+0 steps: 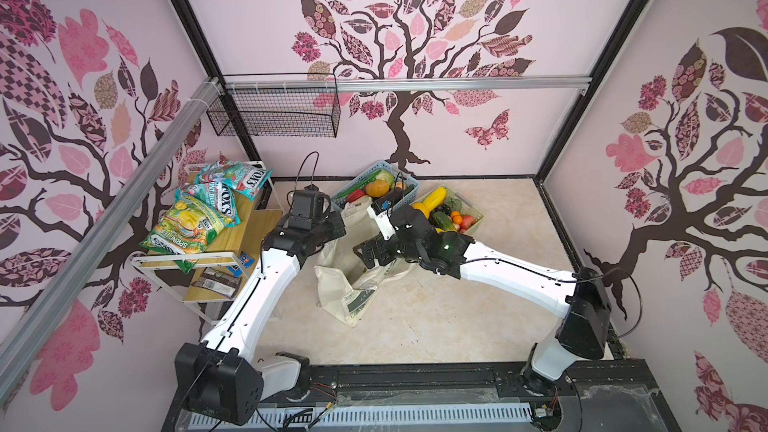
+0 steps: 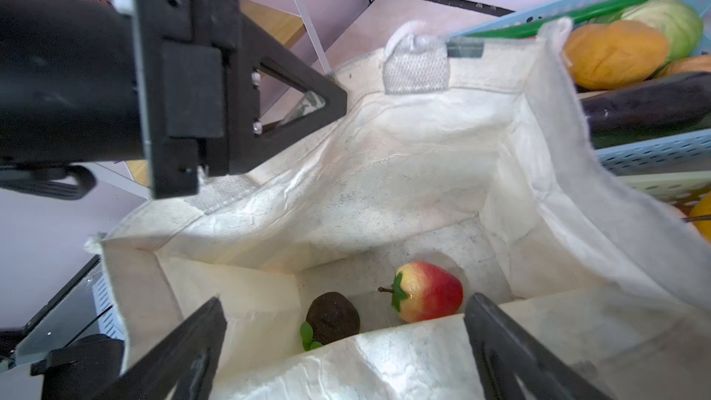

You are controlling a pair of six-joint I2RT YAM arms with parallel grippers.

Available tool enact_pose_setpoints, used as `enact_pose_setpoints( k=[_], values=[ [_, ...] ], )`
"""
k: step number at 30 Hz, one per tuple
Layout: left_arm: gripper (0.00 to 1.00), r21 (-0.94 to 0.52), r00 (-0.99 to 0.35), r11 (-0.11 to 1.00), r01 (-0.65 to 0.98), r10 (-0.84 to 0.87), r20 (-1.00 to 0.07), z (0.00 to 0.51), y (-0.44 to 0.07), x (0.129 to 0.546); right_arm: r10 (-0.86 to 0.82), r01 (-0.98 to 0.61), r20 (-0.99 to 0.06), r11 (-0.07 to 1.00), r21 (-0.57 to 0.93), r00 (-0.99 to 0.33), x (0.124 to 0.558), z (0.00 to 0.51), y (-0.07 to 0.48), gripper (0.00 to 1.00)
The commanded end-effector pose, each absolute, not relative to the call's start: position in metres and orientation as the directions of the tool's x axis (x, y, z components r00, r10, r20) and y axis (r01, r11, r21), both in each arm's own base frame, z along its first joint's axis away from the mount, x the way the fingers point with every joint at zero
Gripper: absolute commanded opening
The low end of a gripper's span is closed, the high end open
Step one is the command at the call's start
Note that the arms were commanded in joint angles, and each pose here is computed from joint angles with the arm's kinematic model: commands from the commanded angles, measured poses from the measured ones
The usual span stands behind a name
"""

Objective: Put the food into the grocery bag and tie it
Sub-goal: 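Withdraw the right gripper back over the green fruit basket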

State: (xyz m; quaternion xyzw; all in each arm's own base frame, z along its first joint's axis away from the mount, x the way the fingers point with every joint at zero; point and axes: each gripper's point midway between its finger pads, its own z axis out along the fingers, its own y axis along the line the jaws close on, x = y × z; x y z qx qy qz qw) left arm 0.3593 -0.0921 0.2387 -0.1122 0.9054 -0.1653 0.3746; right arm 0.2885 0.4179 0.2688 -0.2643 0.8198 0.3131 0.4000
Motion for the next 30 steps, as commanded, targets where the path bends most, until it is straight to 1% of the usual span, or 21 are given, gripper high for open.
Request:
enact_pose_setpoints(
  k=[1,6,9,13,17,23,27,30],
  values=[
    [0.02,-0.41,-0.671,0.91,-0.054,-0.337,-0.66,0.246,-0.092,0.36,-0.111,-0.673,-0.87,0.683,0.284,-0.48,0.299,0.319,0.394,0.99],
    [0.02,-0.401,-0.666,0.914,-0.059,-0.335,-0.666,0.247,-0.089,0.36,-0.048,-0.604,-0.877,0.743,0.288,-0.477,0.326,0.333,0.353,0.98],
    [0.02,-0.402,-0.665,0.914,-0.058,-0.336,-0.667,0.247,-0.089,0.36,-0.023,-0.537,-0.873,0.796,0.278,-0.487,0.35,0.327,0.323,0.98],
    [0.02,-0.401,-0.66,0.914,-0.058,-0.336,-0.672,0.249,-0.088,0.358,-0.012,-0.425,-0.856,0.871,0.244,-0.516,0.382,0.3,0.281,0.97],
    [0.02,-0.398,-0.661,0.915,-0.061,-0.336,-0.671,0.248,-0.087,0.357,-0.047,-0.309,-0.831,0.939,0.154,-0.555,0.405,0.26,0.244,0.97],
    [0.02,-0.427,-0.661,0.903,-0.04,-0.344,-0.667,0.253,-0.092,0.359,-0.031,-0.22,-0.793,0.967,0.131,-0.609,0.419,0.22,0.209,0.97],
    [0.02,-0.448,-0.658,0.893,-0.035,-0.358,-0.663,0.255,-0.091,0.358,-0.026,-0.188,-0.776,0.975,0.12,-0.63,0.423,0.204,0.198,0.97],
    [0.02,-0.496,-0.651,0.868,-0.032,-0.394,-0.648,0.257,-0.087,0.36,-0.018,-0.18,-0.765,0.975,0.128,-0.644,0.424,0.193,0.196,0.97]
  ],
)
